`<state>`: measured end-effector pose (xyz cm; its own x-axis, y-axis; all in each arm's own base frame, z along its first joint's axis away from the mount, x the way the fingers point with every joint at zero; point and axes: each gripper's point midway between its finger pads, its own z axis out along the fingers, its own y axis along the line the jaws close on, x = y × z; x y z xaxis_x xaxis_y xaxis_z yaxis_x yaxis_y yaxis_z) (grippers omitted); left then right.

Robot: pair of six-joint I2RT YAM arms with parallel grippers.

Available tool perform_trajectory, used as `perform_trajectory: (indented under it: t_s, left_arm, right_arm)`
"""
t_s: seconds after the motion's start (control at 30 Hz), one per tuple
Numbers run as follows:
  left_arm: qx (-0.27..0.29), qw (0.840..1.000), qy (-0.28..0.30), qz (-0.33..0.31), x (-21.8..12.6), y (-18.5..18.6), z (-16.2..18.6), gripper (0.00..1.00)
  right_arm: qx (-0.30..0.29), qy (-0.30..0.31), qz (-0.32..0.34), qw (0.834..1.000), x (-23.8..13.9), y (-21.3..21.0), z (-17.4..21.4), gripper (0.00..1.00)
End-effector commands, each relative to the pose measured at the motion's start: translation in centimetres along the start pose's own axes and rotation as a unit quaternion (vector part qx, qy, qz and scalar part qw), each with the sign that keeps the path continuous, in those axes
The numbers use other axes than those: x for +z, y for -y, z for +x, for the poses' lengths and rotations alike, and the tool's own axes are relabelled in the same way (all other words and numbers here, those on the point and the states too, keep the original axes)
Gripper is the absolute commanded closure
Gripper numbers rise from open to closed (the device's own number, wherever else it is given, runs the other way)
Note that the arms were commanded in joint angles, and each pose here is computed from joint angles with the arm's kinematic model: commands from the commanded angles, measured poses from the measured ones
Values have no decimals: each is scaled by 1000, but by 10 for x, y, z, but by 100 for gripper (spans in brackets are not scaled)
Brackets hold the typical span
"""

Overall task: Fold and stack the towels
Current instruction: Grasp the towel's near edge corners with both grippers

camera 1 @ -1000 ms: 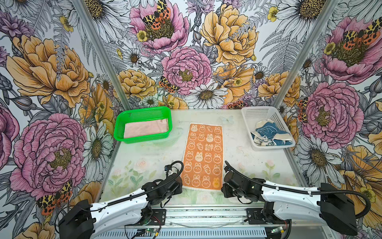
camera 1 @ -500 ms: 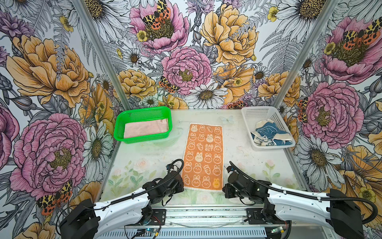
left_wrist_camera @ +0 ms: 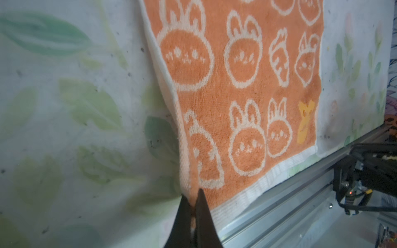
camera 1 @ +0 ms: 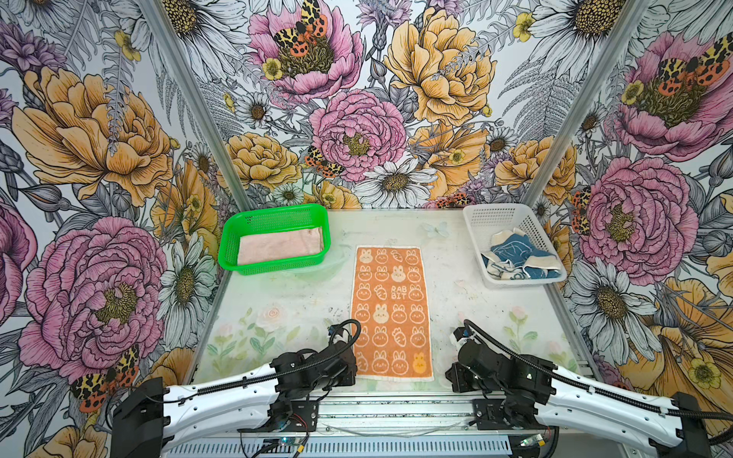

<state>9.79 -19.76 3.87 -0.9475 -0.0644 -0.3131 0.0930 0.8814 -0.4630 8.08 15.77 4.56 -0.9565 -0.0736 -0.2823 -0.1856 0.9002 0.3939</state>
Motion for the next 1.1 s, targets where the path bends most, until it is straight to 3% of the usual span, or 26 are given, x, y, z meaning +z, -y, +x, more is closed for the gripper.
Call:
perform_trajectory:
  t_s: [0.0, 0.13, 0.2, 0.37, 0.6, 0.83, 1.07]
  left_arm:
    - [-17, 999, 3, -32, -9, 0, 8, 97]
    - [-10, 997, 40, -63, -12, -10, 0, 90]
    - [-8, 997, 47, -64, -13, -11, -4, 73]
    - [-14, 997, 44, -62, -11, -18, 0, 58]
    - [-37, 999, -3, 7, -4, -11, 19, 60]
    - [-34, 999, -22, 6, 0, -14, 27, 61]
    - [-32, 999, -23, 15, -1, -9, 26, 79]
  right_arm:
    - [-1, 28, 5, 1000, -18, -7, -15, 93]
    - [-30, 50, 31, 998, -24, -15, -35, 70]
    - [-45, 34, 43, 997, -20, -18, -35, 65]
    - [-46, -7, 23, 999, -8, -23, -16, 64]
    - [-27, -32, -35, 999, 8, -31, 6, 64]
    - [-30, -47, -49, 997, 28, -42, 11, 60]
    - [-33, -60, -32, 997, 40, -41, 16, 60]
